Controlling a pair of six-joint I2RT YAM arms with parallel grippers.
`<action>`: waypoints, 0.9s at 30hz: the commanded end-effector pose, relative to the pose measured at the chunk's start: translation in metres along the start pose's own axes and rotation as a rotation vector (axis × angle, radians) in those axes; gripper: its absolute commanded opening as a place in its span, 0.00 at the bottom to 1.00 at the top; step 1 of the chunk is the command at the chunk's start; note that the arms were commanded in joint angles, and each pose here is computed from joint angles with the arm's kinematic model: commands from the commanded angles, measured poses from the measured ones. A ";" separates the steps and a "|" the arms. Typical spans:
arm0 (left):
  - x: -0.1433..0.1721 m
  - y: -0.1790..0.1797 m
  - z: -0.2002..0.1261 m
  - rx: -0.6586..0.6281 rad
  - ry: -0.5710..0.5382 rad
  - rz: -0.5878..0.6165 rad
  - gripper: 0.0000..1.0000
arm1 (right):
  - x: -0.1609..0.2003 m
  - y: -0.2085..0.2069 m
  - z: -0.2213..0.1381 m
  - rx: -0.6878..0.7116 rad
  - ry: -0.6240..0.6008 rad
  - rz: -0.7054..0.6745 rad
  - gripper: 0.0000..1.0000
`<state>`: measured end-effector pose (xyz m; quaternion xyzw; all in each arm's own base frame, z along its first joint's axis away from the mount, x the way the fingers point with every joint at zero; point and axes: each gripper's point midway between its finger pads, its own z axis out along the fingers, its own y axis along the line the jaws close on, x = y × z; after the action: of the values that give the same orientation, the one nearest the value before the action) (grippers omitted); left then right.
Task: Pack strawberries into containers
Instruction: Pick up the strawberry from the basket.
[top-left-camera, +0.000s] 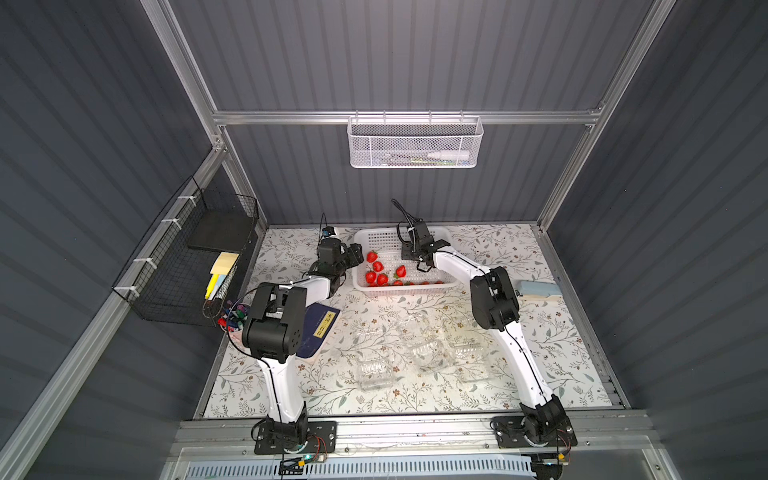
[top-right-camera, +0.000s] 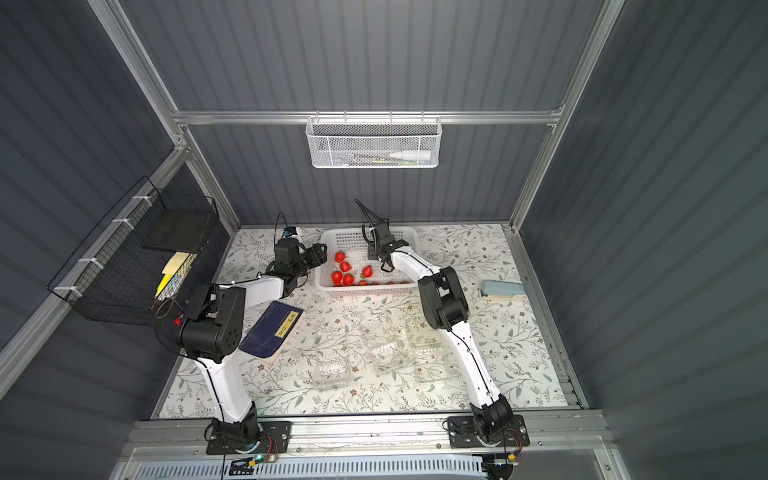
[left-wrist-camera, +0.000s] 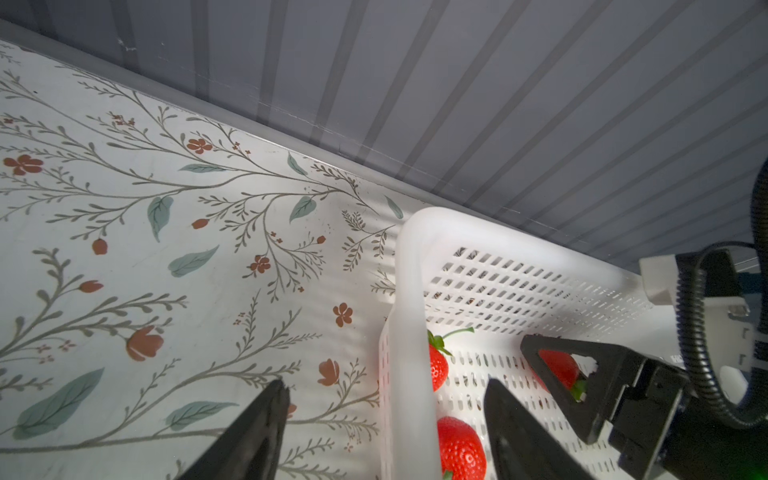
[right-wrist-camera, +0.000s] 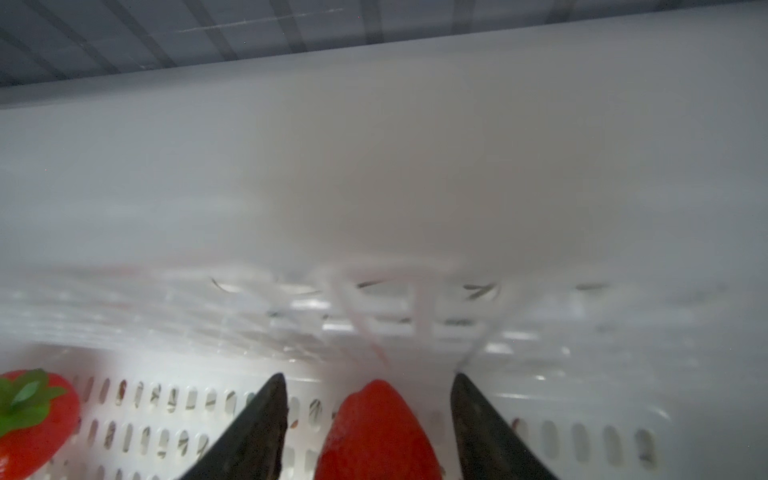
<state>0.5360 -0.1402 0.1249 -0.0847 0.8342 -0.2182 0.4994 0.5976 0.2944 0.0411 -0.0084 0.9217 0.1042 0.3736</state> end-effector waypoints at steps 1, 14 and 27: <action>-0.009 -0.007 0.002 0.023 -0.020 0.024 0.76 | 0.012 -0.003 0.009 0.014 0.032 0.042 0.57; -0.018 -0.012 -0.010 0.030 -0.042 0.030 0.75 | 0.007 0.004 -0.008 -0.049 0.007 0.034 0.31; -0.042 -0.040 -0.051 0.101 -0.113 0.005 0.76 | -0.021 0.015 -0.114 -0.169 -0.057 0.052 0.21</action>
<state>0.5178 -0.1403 0.1752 -0.0767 0.8093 -0.2342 0.5332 0.5421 0.2846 0.0995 -0.0138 0.9136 0.1643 0.3717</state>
